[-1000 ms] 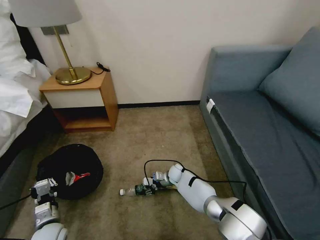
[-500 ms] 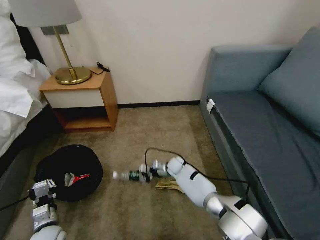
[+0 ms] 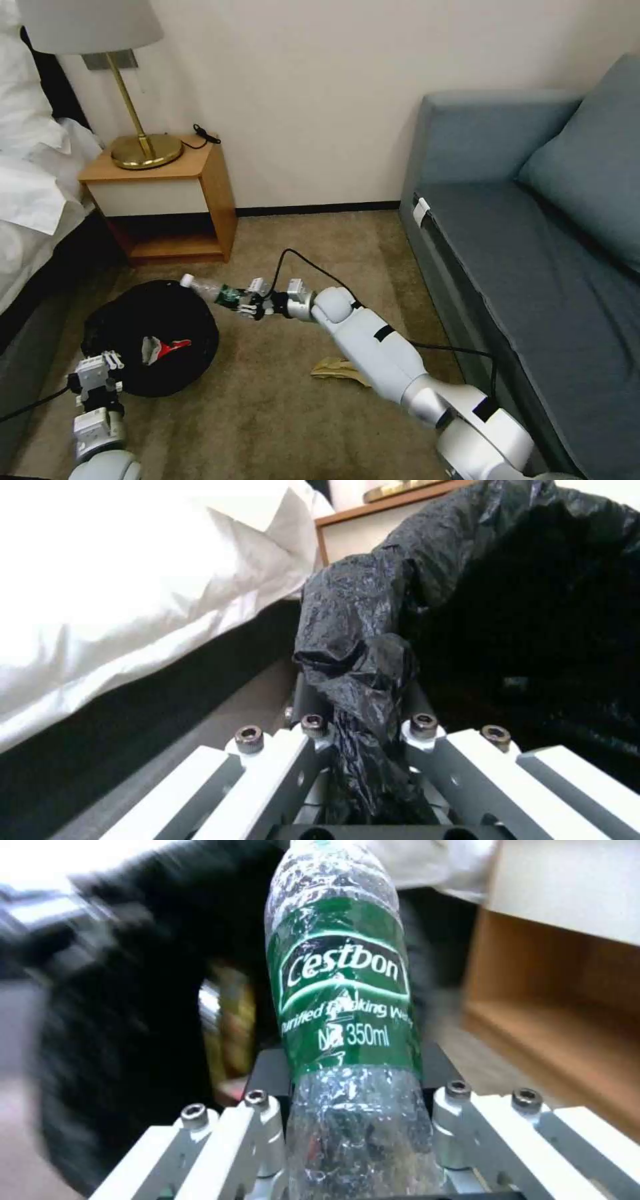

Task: Pick up the trash bin, then pick up the garbage on the floor and place it into the trash bin.

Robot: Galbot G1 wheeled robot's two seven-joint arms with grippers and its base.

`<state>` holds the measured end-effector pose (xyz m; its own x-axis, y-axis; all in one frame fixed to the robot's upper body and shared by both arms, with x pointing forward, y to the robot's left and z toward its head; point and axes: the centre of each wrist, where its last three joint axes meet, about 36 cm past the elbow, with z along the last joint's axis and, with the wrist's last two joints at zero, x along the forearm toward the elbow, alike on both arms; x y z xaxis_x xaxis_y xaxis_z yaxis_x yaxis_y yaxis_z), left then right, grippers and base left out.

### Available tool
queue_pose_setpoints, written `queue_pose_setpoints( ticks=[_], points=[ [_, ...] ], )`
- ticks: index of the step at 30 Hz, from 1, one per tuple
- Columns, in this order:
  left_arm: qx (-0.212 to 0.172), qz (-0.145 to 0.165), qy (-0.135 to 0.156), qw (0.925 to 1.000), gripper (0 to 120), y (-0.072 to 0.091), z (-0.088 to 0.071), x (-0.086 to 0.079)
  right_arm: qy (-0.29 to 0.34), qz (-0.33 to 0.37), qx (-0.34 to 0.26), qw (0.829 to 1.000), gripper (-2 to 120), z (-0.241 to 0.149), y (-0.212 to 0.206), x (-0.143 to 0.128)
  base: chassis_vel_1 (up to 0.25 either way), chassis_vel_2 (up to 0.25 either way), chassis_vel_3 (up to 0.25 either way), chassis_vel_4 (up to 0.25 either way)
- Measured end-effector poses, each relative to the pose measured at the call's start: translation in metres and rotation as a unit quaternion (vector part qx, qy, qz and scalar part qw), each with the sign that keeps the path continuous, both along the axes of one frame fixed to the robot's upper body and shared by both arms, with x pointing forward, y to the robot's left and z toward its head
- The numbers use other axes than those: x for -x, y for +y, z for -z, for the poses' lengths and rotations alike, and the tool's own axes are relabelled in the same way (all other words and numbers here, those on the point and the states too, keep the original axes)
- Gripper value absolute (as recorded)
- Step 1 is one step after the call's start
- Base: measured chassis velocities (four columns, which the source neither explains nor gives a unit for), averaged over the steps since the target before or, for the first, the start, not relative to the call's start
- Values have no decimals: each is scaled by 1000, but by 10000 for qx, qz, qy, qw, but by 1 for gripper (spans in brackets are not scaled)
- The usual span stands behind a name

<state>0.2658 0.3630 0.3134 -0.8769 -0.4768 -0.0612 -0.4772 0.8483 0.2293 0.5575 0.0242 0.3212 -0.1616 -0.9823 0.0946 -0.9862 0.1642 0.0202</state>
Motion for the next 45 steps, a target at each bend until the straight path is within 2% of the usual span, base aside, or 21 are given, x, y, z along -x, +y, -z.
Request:
queue_pose_setpoints(
  ticks=[6, 13, 20, 30, 33, 35, 38, 40, 44, 45],
  points=[
    [19, -4, -56, 10000, 7, -3, -3, -1, 351, -202, -343, 9986, 30, -1, 18, 24, 0, 0, 0, 0],
    [39, 40, -117, 9999, 7, -9, -9, 3, 368, -390, -216, 9983, 30, 8, 25, 39, 0, 0, 0, 0],
    [25, 144, -109, 9998, 7, -20, -10, 13, 406, -263, -122, 9988, 30, 17, 21, 38, 0, 0, 0, 0],
    [65, 206, -131, 9997, 7, -28, -13, 16, 336, -26, 11, 9994, 30, 26, 15, 33, 0, 0, 0, 0],
    [85, 210, -131, 9997, 7, -30, -12, 15, 289, 11, 25, 9996, 43, 24, 15, 31, 0, 0, 0, 0],
    [86, 210, -131, 9997, 7, -30, -12, 15, 282, 15, 27, 9996, 45, 23, 15, 31, 0, 0, 0, 0],
    [83, 201, -116, 9997, 7, -31, -10, 13, 224, 12, 46, 9997, 60, 22, 16, 30, 0, 0, 0, 0],
    [81, 197, -110, 9997, 7, -30, -10, 13, 211, 2, 44, 9998, 64, 21, 16, 30, 0, 0, 0, 0],
    [65, 177, -73, 9998, 7, -28, -6, 11, 146, -50, 8, 9999, 82, 17, 19, 32, 0, 0, 0, 0],
    [65, 177, -73, 9998, 7, -28, -6, 11, 146, -50, 8, 9999, 82, 17, 19, 32, 0, 0, 0, 0]
  ],
)
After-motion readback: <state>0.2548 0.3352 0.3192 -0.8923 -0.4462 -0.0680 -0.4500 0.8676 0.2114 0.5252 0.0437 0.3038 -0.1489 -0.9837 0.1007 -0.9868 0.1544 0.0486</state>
